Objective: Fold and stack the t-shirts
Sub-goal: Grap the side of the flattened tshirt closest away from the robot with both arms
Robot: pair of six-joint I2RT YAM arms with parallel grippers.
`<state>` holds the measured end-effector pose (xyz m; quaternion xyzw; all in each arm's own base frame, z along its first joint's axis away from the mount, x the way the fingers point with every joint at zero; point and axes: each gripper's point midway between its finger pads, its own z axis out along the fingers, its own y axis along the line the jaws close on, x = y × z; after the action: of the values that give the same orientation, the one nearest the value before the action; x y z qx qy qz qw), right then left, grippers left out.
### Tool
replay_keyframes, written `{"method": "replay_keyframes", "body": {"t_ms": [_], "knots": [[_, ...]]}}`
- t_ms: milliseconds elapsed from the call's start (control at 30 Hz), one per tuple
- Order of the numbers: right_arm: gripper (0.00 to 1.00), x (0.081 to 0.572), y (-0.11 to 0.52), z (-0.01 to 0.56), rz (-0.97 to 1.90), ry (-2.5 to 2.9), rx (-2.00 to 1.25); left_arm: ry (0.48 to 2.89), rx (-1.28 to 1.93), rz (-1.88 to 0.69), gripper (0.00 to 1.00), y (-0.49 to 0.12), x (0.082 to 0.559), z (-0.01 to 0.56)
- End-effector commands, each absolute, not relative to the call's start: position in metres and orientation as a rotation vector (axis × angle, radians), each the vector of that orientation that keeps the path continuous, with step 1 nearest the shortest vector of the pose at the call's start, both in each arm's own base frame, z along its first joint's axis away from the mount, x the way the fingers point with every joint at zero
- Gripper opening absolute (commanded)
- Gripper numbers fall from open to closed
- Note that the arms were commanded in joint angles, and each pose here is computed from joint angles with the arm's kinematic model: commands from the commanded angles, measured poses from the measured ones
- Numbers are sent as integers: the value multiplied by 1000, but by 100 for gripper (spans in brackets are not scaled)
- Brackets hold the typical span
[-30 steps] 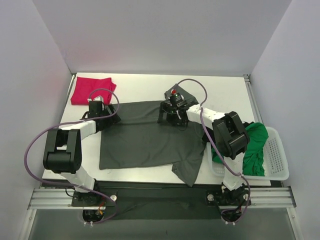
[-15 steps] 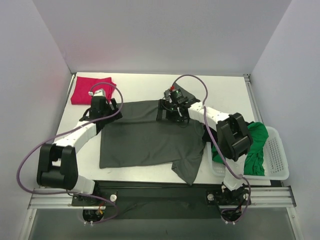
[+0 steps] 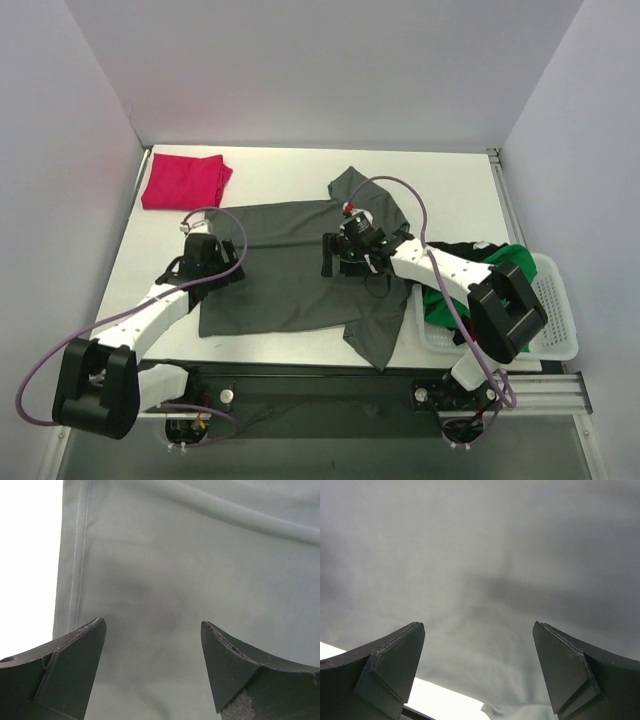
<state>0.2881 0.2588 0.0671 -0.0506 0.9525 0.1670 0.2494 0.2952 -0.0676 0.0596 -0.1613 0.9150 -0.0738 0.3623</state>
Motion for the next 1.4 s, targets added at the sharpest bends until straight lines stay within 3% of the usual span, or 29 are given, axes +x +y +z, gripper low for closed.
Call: {"method": "replay_keyframes", "body": {"t_ms": [0,667,1367], "knots": [[95,280,241,72,375,2571,-81,2293,-443,-216,88,-67,293,74],[96,283,218,15,144,2656,-18,2351,-508,-359,90,-61,313,35],[95,345,231,6,242,2709,17,2326,-558,-297,90,-48,387,31]]}}
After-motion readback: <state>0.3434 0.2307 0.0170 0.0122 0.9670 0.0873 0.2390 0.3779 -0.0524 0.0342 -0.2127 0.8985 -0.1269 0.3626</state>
